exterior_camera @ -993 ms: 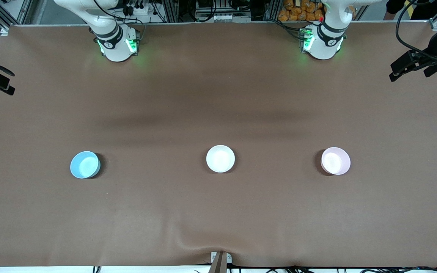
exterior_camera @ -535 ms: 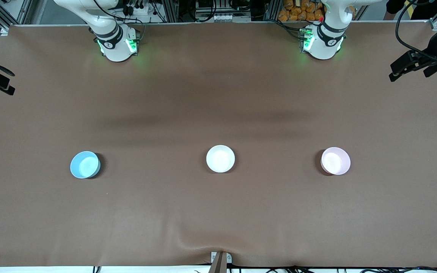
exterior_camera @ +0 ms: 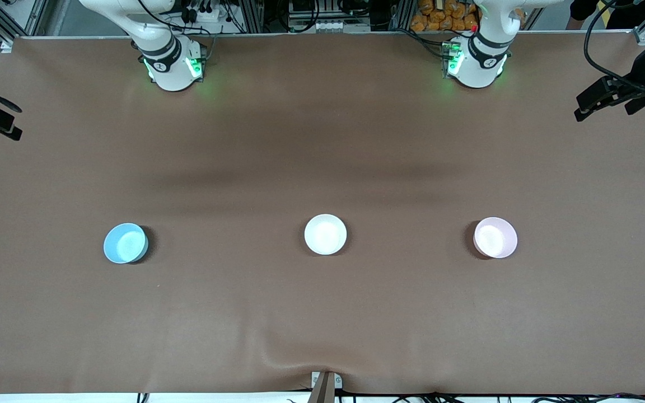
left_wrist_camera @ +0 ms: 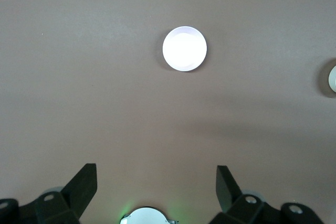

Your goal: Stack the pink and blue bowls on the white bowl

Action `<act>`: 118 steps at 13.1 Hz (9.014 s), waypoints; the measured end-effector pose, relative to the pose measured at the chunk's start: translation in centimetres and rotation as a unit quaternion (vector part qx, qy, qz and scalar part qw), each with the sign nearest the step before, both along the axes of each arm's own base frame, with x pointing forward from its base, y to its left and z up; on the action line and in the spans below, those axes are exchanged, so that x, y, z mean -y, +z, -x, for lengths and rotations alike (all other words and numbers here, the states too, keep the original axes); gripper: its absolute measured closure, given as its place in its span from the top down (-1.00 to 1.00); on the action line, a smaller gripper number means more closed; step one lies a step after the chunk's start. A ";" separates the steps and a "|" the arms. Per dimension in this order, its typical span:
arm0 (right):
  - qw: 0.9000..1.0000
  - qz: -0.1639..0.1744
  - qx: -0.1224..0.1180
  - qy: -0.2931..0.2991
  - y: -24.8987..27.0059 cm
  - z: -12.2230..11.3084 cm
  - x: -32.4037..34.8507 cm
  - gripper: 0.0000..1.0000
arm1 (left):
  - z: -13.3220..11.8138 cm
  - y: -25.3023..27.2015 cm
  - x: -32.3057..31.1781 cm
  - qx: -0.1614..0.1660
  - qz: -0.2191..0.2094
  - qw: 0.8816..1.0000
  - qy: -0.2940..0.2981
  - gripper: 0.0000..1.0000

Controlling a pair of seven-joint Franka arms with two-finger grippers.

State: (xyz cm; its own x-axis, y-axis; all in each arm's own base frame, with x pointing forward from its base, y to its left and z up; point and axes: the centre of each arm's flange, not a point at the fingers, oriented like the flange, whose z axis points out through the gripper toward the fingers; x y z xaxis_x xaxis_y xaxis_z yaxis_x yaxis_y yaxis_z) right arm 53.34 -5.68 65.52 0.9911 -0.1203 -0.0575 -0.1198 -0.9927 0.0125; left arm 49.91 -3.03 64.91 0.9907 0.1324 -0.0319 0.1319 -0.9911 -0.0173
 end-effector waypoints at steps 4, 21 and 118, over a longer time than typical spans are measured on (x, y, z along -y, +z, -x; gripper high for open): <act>1.000 0.000 -0.002 0.001 0.0 0.0 -0.1 1.00 | -0.3 -0.4 0.0 -0.003 0.000 1.000 0.000 1.00; 0.999 -0.005 -0.053 0.014 -0.8 1.1 -1.6 1.00 | -2.6 -4.9 -1.2 -0.005 0.001 1.000 0.011 1.00; 0.990 -0.006 -0.090 0.111 -43.1 -13.6 3.4 1.00 | -4.4 -40.1 42.6 0.064 0.097 0.989 0.093 -0.95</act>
State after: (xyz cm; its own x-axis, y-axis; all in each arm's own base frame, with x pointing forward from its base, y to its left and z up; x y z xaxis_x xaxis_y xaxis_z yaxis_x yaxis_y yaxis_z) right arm 66.98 -9.03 22.37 0.9663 0.1015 -0.2366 0.1050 -0.9945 0.0025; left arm 54.34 -45.59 24.78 0.9474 0.3161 0.0497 0.3008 -0.9328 0.1987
